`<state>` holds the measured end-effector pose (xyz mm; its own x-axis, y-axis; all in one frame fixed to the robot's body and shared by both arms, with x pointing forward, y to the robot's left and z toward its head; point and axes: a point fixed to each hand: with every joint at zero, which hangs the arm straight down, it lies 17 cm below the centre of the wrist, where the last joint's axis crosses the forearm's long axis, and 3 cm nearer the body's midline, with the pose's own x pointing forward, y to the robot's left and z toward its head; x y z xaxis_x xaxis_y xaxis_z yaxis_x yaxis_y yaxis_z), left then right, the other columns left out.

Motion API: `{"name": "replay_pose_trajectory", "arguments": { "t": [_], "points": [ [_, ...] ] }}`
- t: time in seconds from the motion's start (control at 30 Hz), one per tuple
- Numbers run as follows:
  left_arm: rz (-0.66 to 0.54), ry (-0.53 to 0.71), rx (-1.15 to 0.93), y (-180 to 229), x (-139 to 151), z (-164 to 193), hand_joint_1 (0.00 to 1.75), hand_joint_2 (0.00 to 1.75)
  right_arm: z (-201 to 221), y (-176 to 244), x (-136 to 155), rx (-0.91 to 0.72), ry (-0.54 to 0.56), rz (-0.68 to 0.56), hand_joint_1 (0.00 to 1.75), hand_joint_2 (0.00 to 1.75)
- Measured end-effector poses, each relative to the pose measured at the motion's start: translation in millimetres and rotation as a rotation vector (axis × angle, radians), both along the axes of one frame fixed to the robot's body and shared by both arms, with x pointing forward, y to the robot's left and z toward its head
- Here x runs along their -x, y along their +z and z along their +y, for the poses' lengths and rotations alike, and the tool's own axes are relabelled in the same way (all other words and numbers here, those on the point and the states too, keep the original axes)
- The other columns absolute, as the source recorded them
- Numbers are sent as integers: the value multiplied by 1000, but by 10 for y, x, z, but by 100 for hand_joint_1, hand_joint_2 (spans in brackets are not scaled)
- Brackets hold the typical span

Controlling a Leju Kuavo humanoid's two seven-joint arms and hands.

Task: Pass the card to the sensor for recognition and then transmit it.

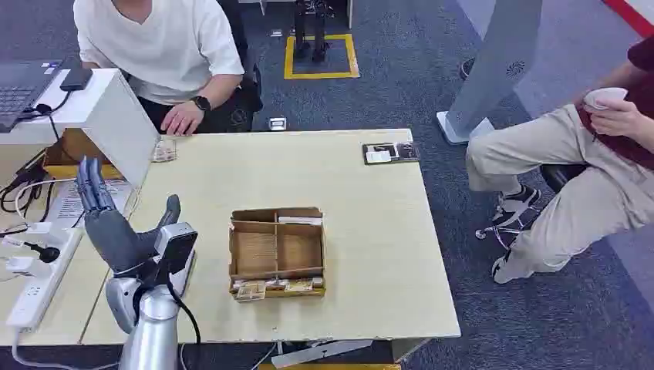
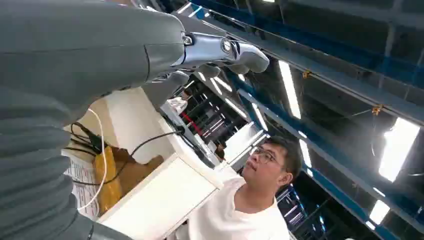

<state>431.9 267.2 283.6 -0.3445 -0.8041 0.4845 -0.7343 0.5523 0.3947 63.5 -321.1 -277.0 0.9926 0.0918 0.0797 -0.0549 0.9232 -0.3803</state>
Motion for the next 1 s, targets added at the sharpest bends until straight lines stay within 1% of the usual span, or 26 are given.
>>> {"name": "replay_pose_trajectory", "arguments": {
  "t": [0.23,0.57,0.67,0.87,1.0],
  "points": [
    [8,12,-12,46,-166,-9,0,175,-2,-2,-9,-1,28,5,0,175],
    [64,44,-5,-81,-331,53,0,175,3,-4,-14,-5,34,5,0,175],
    [92,65,-82,-113,-353,19,0,175,10,-8,-12,-13,41,7,0,175],
    [104,82,-91,-142,-353,66,0,175,0,-8,-10,-12,41,8,0,175],
    [106,125,-233,-58,-334,39,0,175,10,-11,-13,-17,51,6,0,175]
  ]
}}
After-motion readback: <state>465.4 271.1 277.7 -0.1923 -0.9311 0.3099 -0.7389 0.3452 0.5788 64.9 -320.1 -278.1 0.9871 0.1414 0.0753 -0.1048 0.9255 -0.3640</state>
